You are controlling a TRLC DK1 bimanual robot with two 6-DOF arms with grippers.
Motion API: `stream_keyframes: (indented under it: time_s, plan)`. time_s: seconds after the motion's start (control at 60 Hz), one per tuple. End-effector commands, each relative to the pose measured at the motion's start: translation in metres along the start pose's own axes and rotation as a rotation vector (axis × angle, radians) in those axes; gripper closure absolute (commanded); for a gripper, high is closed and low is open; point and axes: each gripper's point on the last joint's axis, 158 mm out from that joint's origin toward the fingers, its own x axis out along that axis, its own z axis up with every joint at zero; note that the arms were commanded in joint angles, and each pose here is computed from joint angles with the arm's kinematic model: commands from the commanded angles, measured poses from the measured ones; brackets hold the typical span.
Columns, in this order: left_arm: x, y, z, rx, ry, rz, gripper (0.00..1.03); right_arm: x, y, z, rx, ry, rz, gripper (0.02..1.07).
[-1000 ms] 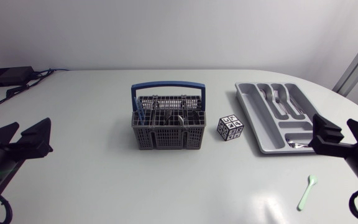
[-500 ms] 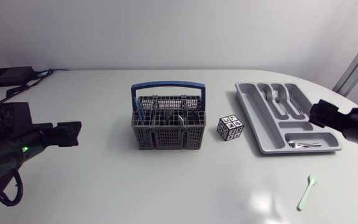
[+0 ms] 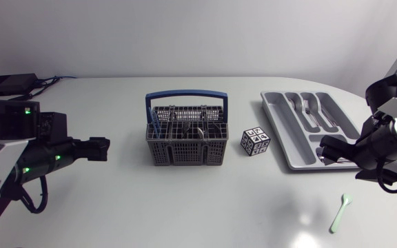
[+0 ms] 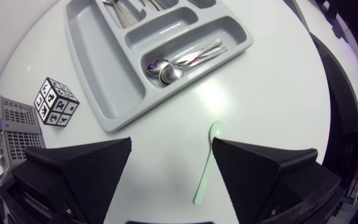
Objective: Transfer all utensils from the basket to the drawer tray.
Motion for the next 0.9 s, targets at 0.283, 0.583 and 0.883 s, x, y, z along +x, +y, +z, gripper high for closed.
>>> stream_keyframes:
  time_s: [0.283, 0.583, 0.883]
  plan:
    - [0.015, -0.020, 0.023, 0.029, -0.016, -0.036, 0.05, 0.042, -0.025, -0.035, 0.130, 0.198, -0.111, 0.14]
    - [0.026, -0.024, 0.022, 0.056, 0.006, -0.041, 0.05, 0.066, -0.060, -0.064, 0.210, 0.333, -0.161, 0.27]
    - [0.028, -0.031, 0.019, 0.066, 0.013, -0.054, 0.05, 0.077, -0.059, -0.076, 0.231, 0.355, -0.151, 0.40]
